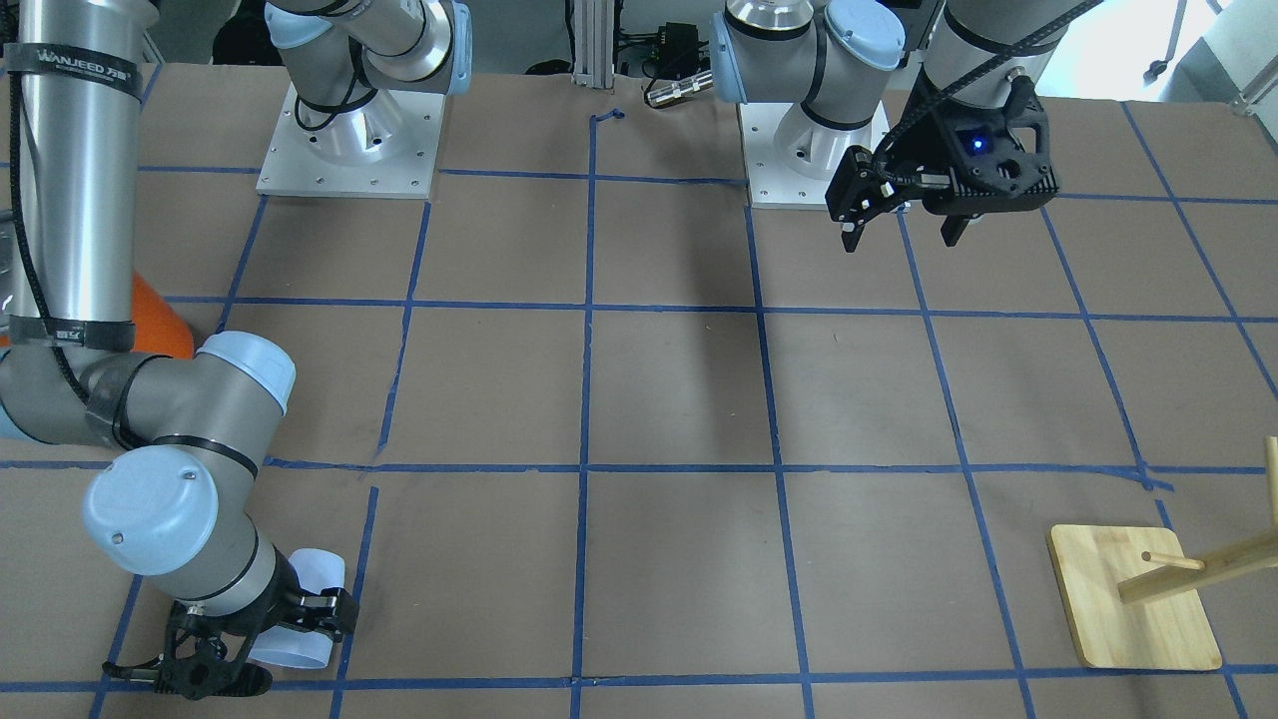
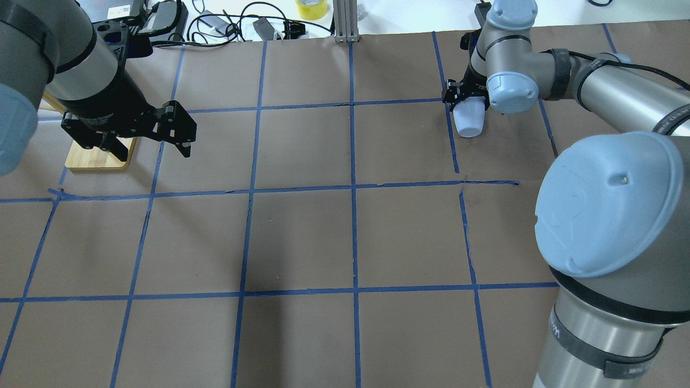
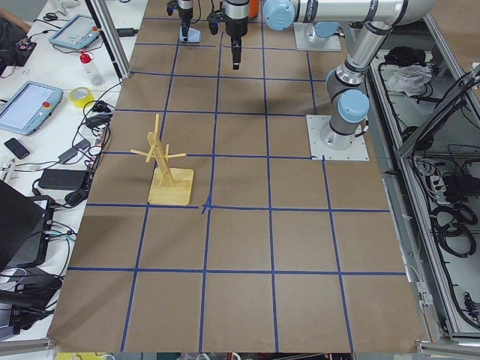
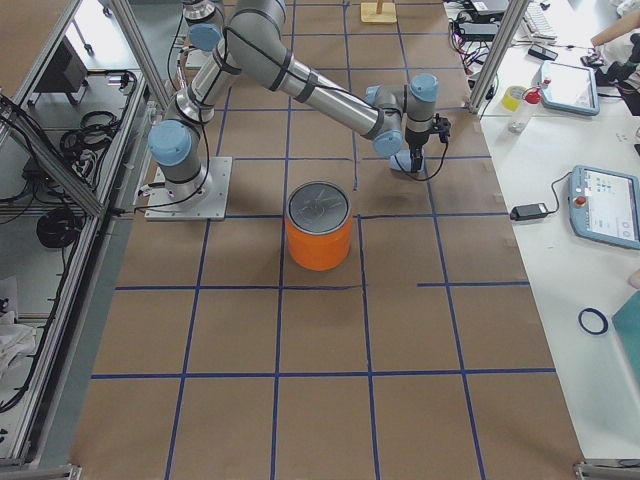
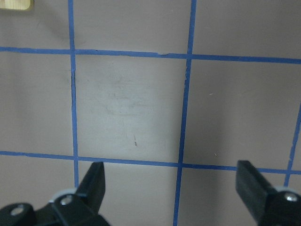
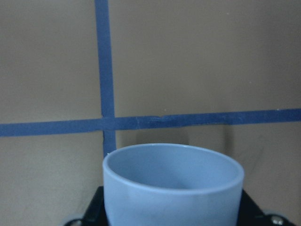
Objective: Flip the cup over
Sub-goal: 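Close the right gripper on the white cup and lift it, then carry the white cup with the right gripper toward the left gripper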
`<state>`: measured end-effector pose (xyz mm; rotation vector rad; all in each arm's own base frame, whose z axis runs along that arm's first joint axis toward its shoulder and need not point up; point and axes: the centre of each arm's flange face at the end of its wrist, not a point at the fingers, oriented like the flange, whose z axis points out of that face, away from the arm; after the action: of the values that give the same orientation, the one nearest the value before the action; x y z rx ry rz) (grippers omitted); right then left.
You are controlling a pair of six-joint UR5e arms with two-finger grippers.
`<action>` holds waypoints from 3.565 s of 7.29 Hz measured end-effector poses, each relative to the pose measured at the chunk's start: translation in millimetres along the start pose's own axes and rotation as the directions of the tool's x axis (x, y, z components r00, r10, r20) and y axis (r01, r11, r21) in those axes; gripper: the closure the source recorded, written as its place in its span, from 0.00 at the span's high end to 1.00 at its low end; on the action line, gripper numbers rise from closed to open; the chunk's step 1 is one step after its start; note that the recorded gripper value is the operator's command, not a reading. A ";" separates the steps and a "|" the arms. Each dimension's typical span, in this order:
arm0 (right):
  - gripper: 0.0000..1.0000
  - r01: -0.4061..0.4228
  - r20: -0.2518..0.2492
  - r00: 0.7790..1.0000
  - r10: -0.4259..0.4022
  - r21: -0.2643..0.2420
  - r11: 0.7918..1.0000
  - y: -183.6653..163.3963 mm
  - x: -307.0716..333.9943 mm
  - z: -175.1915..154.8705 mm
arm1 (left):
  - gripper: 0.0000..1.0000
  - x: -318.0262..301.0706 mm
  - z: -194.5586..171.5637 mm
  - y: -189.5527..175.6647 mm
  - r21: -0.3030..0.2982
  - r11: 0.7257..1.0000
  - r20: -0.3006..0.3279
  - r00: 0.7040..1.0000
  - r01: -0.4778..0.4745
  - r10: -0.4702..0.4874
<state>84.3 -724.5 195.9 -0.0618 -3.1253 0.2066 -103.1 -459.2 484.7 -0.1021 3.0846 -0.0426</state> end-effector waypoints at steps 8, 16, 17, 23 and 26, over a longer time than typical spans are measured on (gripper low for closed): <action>0.00 0.138 0.007 0.990 -0.138 0.020 0.990 35.5 -104.5 -98.0 | 1.00 -0.4 3.3 0.4 -0.007 1.000 0.001 1.000 0.001 -0.001; 0.00 0.740 0.004 0.668 -0.744 0.104 0.665 140.9 -312.2 -73.1 | 1.00 -2.6 3.3 -0.4 -0.005 1.000 0.000 1.000 0.005 -0.005; 0.00 0.812 -0.010 0.576 -0.817 0.118 0.571 151.0 -315.9 -61.2 | 1.00 -2.9 3.3 -0.5 -0.006 1.000 0.001 1.000 0.005 -0.005; 0.00 0.987 -0.019 0.036 -0.999 0.156 0.032 176.5 -330.2 -40.7 | 1.00 -6.0 4.2 -1.5 -0.005 1.000 0.038 0.999 -0.011 0.011; 0.04 0.989 0.000 0.012 -1.000 0.147 0.012 182.4 -327.5 -31.8 | 1.00 -5.4 4.7 -1.9 -0.006 1.000 0.038 0.999 -0.013 0.013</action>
<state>419.0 -552.8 201.3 2.1660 -2.2582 0.3051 -97.3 -460.8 480.4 -0.0826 3.0477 -0.0316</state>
